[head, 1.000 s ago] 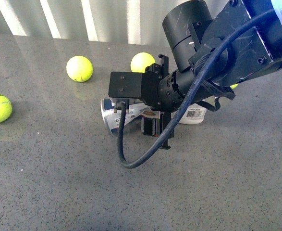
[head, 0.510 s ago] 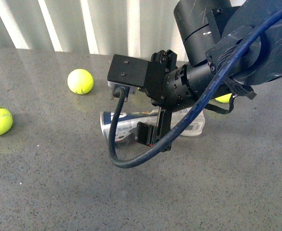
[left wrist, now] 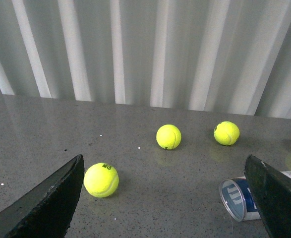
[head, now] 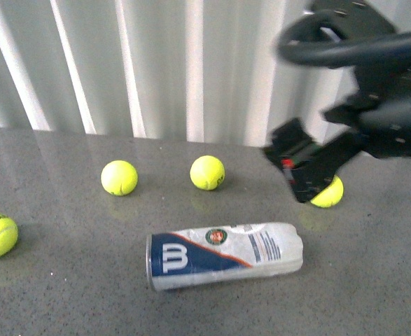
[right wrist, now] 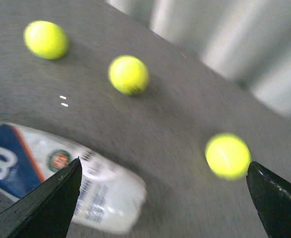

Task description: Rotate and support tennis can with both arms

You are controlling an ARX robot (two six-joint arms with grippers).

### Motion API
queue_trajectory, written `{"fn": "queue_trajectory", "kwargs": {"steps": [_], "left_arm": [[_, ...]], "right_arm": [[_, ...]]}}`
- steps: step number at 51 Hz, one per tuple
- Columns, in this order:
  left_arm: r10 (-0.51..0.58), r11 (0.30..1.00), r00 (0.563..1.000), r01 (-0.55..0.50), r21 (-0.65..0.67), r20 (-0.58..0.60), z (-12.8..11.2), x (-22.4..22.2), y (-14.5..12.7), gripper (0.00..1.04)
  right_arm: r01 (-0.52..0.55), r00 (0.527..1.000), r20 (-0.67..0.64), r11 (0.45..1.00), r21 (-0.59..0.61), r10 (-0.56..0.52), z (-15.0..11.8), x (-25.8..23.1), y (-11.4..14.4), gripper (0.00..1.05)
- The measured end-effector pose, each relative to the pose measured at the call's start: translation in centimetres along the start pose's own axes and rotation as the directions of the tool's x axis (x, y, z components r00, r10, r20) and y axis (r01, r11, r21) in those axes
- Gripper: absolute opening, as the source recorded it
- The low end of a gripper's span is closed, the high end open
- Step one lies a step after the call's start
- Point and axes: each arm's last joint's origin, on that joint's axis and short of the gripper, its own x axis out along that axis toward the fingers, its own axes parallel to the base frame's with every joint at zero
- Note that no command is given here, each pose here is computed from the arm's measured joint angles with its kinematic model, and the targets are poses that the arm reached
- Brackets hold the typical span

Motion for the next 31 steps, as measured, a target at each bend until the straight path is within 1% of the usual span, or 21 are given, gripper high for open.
{"fn": "queue_trajectory", "kwargs": {"steps": [1,2,3,4,6,13,15,16,17,18,19,23,25,27,31], "left_arm": [[0.000,1.000,1.000,0.000,0.000,0.000,0.0,0.0,0.0,0.98],[0.000,1.000,1.000,0.000,0.000,0.000,0.0,0.0,0.0,0.98],[0.001,1.000,1.000,-0.001,0.000,0.000,0.0,0.0,0.0,0.98],[0.001,1.000,1.000,-0.001,0.000,0.000,0.0,0.0,0.0,0.98],[0.001,1.000,1.000,-0.001,0.000,0.000,0.0,0.0,0.0,0.98],[-0.002,1.000,1.000,0.002,0.000,0.001,0.0,0.0,0.0,0.98],[-0.001,1.000,1.000,0.001,0.000,0.001,0.0,0.0,0.0,0.98],[-0.001,1.000,1.000,0.001,0.000,0.001,0.0,0.0,0.0,0.98],[0.000,1.000,1.000,0.000,0.000,0.001,0.0,0.0,0.0,0.98],[0.001,1.000,1.000,-0.001,0.000,0.001,0.0,0.0,0.0,0.98],[0.002,1.000,1.000,-0.002,0.000,0.002,0.0,0.0,0.0,0.98],[0.003,1.000,1.000,-0.003,0.000,0.001,0.0,0.0,0.0,0.98],[0.002,1.000,1.000,-0.002,0.000,0.002,0.0,0.0,0.0,0.98],[0.000,1.000,1.000,0.000,0.000,0.002,0.0,0.0,0.0,0.98],[0.000,1.000,1.000,0.000,0.000,0.002,0.0,0.0,0.0,0.98]], "right_arm": [[0.039,0.999,-0.027,0.998,0.052,-0.037,-0.6,-0.8,-0.6,0.98],[0.112,0.993,-0.065,0.982,0.151,-0.103,-1.4,-1.9,-1.4,0.98],[0.146,0.988,-0.081,0.971,0.191,-0.133,-1.9,-2.5,-1.7,0.98],[0.186,0.981,-0.097,0.946,0.266,-0.166,-2.4,-3.1,-2.1,0.98],[0.216,0.976,-0.099,0.917,0.336,-0.194,-2.6,-3.6,-2.6,0.98],[0.199,0.980,-0.087,0.897,0.396,-0.179,-2.4,-3.8,-2.5,0.98],[0.222,0.975,-0.069,0.894,0.389,-0.212,-2.7,-3.5,-2.4,0.95],[0.254,0.964,-0.028,0.890,0.378,-0.263,-2.9,-3.4,-2.4,0.92],[0.299,0.940,0.046,0.881,0.367,-0.338,-3.4,-3.5,-2.4,0.87],[0.314,0.924,0.093,0.878,0.362,-0.370,-3.8,-3.7,-2.3,0.83],[0.323,0.904,0.156,0.875,0.361,-0.398,-4.4,-4.1,-2.1,0.78],[0.325,0.850,0.292,0.873,0.364,-0.438,-5.2,-5.8,-1.8,0.64],[0.330,0.823,0.338,0.869,0.368,-0.456,-5.3,-7.0,-1.9,0.55],[0.341,0.808,0.352,0.863,0.372,-0.471,-5.8,-8.1,-1.9,0.44],[0.345,0.810,0.346,0.863,0.370,-0.473,-6.9,-9.2,-1.7,0.28]]}}
